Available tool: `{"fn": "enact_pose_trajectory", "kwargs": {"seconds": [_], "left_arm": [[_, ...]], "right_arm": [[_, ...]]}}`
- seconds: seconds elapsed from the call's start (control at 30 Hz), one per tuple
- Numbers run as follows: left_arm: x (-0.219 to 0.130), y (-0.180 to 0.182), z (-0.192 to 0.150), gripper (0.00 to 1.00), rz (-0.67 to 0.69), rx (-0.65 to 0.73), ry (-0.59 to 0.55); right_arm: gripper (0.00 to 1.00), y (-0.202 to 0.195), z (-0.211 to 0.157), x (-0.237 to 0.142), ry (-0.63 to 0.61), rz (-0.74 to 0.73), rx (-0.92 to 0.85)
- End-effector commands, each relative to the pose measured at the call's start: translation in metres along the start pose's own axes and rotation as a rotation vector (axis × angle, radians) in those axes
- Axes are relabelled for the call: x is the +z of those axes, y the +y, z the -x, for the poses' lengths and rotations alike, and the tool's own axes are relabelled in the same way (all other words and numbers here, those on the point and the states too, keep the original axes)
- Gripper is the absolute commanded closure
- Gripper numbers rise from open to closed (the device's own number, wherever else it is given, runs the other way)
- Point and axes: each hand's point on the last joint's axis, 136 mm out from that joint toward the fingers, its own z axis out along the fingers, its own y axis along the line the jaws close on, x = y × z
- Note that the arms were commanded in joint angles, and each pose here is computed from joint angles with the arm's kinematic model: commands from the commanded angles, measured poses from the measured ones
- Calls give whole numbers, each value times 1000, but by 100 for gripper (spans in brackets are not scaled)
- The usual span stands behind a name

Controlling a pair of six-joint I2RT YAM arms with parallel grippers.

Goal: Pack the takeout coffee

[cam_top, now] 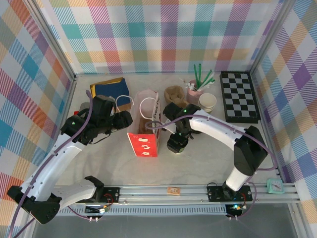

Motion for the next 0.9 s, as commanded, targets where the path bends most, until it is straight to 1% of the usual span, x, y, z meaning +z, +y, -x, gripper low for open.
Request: {"fn": "enact_pose_trajectory", "kwargs": {"seconds": [0.0,0.3,0.6,0.87], "left_arm": [[-1,2,1,34,2,-2,-9],[-2,3,2,34,6,-2,-14],[1,3,0,35,5,-3,-8],[2,4,0,35,6,-5,-7]], "right_arm": [[1,3,-2,10,18,37,18],[1,4,-6,22,36,48,41],[1,-1,-11,28,32,9,70],[0,-3,-10,36,36,3,98]]}}
